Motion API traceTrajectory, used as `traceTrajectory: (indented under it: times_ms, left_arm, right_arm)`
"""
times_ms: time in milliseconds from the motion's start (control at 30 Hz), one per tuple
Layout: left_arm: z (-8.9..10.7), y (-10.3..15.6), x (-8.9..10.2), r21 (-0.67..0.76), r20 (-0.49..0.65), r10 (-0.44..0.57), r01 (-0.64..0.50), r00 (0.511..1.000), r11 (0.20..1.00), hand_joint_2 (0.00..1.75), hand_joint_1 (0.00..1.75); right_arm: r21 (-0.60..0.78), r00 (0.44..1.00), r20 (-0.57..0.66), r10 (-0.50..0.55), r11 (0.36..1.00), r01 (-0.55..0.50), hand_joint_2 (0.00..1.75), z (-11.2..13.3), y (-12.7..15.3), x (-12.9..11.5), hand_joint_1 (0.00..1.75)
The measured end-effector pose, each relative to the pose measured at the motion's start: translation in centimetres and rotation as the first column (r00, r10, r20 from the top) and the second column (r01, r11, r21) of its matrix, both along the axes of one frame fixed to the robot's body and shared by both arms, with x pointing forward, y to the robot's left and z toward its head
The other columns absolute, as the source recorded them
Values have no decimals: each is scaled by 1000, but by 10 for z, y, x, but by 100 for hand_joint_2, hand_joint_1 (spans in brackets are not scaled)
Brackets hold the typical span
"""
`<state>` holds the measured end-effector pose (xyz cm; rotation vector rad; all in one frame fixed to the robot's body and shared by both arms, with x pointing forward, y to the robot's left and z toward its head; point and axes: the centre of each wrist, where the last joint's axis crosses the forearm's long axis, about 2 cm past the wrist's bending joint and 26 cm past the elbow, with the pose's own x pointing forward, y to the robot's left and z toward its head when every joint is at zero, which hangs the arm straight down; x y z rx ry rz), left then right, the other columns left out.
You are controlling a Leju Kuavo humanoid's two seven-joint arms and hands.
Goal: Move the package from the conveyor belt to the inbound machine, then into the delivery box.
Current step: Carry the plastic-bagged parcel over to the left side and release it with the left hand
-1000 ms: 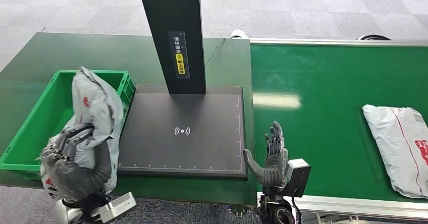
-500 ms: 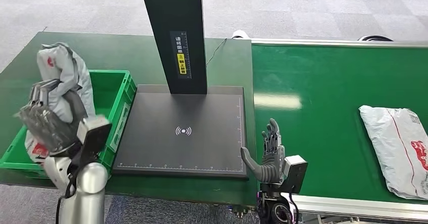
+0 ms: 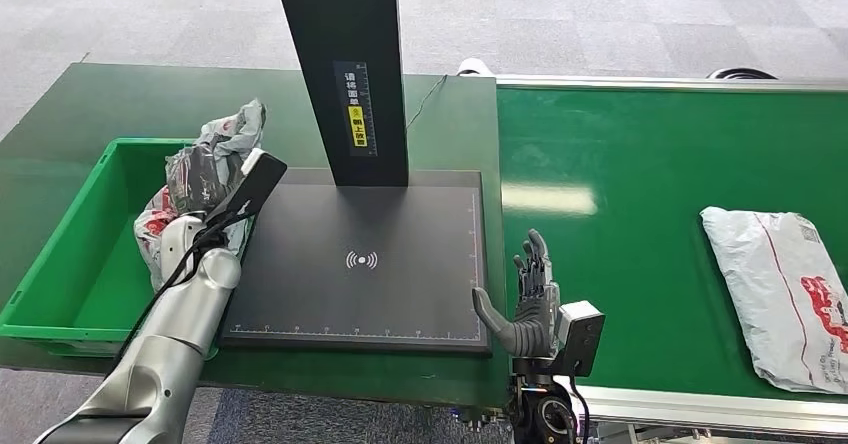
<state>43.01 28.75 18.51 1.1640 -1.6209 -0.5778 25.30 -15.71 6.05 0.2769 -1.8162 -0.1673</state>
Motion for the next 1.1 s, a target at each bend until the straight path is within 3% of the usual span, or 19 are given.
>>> traceTrajectory:
  times_ms: [67, 167, 267, 533, 933, 1100]
  left_arm:
    - [-2, 4, 3, -11, -29, -3, 3, 1000, 1000, 175, 15]
    - [-4, 10, 5, -22, -49, 5, -6, 999, 1000, 175, 0]
    - [-6, 18, 4, -36, -51, 20, -22, 999, 999, 175, 0]
    - [-3, 42, -7, -139, 114, 62, -46, 991, 989, 175, 0]
    - [9, 76, -7, -53, 107, 185, -180, 977, 982, 175, 0]
    - [14, 95, -8, -63, 209, 210, -201, 955, 978, 175, 0]
  right_arm:
    - [0, 1000, -1, 0, 1000, 0, 175, 0, 0, 0, 0]
    - [0, 1000, -2, -1, 1000, 1, 175, 0, -1, 0, 0]
    - [0, 1000, -2, -1, 1000, 1, 175, 0, -1, 0, 0]
    - [-1, 1000, -20, -6, 1000, 6, 175, -5, -2, -6, 0]
    - [-3, 1000, -23, -13, 1000, 13, 175, -6, -3, -11, 0]
    - [-6, 1000, -20, -12, 1000, 12, 175, -5, -3, -10, 0]
